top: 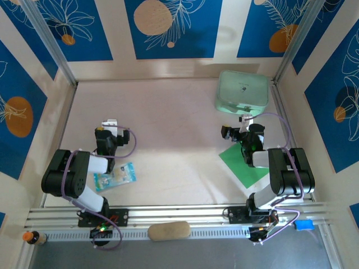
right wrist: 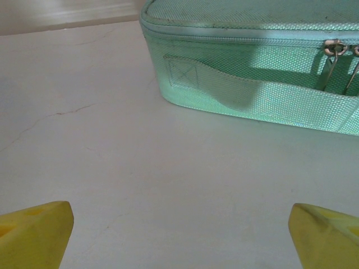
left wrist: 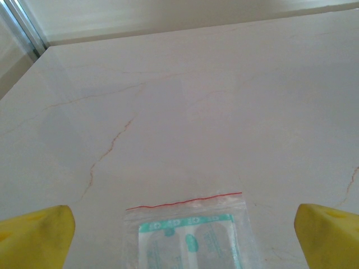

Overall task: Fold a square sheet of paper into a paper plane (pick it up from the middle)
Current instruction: Move the square sheet of paper to the center of the table.

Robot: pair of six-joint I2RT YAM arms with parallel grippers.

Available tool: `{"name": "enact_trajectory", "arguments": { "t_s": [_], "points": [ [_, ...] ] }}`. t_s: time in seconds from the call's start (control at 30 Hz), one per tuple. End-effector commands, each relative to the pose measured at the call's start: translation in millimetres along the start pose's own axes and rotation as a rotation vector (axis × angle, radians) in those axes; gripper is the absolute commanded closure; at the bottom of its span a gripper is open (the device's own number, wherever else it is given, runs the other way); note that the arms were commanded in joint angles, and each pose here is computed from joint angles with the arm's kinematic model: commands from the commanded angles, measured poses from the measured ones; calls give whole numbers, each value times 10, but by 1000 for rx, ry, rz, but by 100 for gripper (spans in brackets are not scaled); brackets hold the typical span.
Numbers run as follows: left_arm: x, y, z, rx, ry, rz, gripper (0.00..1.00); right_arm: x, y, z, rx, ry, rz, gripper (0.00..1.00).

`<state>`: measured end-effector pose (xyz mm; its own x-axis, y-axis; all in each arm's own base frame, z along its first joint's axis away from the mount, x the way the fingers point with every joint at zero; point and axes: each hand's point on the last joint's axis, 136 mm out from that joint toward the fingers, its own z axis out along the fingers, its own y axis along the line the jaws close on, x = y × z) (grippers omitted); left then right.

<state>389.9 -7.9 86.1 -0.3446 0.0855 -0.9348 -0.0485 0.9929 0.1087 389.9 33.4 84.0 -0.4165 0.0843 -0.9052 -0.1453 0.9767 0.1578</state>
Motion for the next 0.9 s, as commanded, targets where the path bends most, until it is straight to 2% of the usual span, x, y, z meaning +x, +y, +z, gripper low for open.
{"name": "enact_trajectory", "arguments": {
  "t_s": [0.0,0.3,0.47,0.5,0.57,0.67,0.77,0.83,0.87],
  "points": [
    [-88,-56,0,41,-39,5,0,-119,-8,11,11,-31,-24,1],
    [-120,-67,-107,53,-96,1,0,-123,57,-10,19,-50,-65,1],
    [-242,24,-265,10,-136,-11,0,-252,91,-97,29,-63,-74,1],
    [-267,61,-289,-7,-126,-20,0,-268,99,-112,37,-28,-65,1],
    [-329,169,-339,-59,-83,-59,0,-310,15,-159,97,95,52,1],
    [-395,266,-439,-101,-5,-160,0,-380,-210,-350,284,198,224,1],
    [-571,257,-565,-80,30,-259,0,-451,-124,-573,277,239,370,1],
    [-639,205,-641,-42,40,-333,0,-365,-88,-741,278,282,571,1],
    [-653,169,-689,-18,49,-405,0,-327,-18,-789,225,304,637,1]
  ]
}}
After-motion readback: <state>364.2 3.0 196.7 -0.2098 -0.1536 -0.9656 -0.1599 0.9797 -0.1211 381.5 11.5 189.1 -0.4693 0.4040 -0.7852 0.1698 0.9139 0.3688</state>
